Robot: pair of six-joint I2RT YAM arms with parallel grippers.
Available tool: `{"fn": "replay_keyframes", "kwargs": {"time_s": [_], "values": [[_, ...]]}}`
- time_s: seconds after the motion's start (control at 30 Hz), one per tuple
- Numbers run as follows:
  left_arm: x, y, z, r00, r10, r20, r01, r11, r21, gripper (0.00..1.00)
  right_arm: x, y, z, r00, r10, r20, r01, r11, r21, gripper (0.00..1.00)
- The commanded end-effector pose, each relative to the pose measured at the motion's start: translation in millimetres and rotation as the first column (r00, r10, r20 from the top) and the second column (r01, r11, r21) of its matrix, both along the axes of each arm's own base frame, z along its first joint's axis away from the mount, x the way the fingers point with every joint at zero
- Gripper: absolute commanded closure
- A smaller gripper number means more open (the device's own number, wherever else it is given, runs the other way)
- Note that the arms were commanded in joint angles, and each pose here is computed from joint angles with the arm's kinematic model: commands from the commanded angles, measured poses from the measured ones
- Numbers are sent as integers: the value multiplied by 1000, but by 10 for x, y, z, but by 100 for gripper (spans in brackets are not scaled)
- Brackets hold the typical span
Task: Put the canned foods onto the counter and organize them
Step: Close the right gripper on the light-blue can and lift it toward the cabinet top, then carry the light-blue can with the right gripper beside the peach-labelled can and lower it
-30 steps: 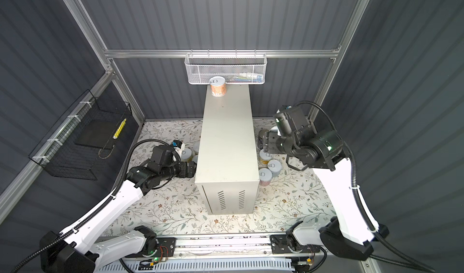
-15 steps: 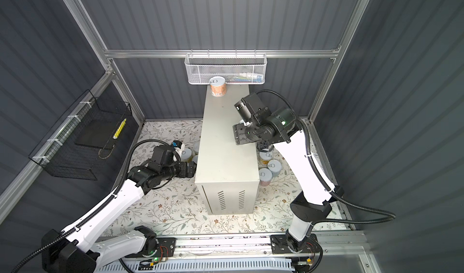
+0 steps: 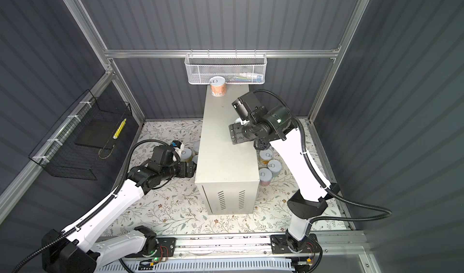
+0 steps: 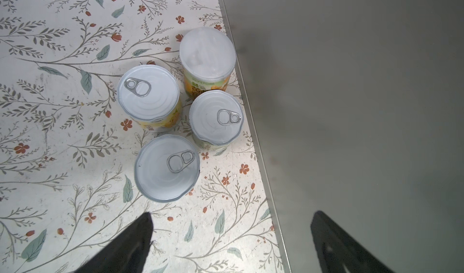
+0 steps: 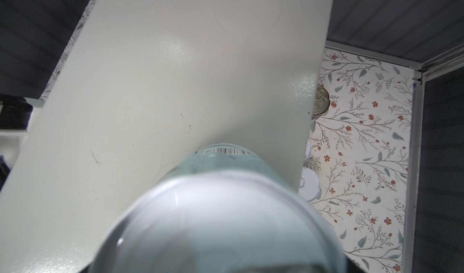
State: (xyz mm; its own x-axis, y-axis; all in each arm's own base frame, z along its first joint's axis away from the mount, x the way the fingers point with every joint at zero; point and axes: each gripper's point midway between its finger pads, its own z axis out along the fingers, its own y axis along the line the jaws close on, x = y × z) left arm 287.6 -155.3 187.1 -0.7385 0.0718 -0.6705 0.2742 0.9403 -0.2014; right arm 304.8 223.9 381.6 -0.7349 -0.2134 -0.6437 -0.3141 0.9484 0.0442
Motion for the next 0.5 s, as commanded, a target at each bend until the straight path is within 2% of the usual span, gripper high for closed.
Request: {"fn": "replay_keyframes", "kwargs": {"time_s": [0.0,0.23,0.47], "values": [[-30,58,8,1000,15,-6,-15,1000,6,1,-21,10,15,1000,16,2,-16,1000,1,13],[-35,96,57,1000,18,2,-18,1000,25,0,-88,-6,56,1000,14,7,-14,1000,25,6],[-29,83,78,1000,12,5,-12,1000,22,1,-252,-88,17,1000,1,22,-2,999,53,8]]}}
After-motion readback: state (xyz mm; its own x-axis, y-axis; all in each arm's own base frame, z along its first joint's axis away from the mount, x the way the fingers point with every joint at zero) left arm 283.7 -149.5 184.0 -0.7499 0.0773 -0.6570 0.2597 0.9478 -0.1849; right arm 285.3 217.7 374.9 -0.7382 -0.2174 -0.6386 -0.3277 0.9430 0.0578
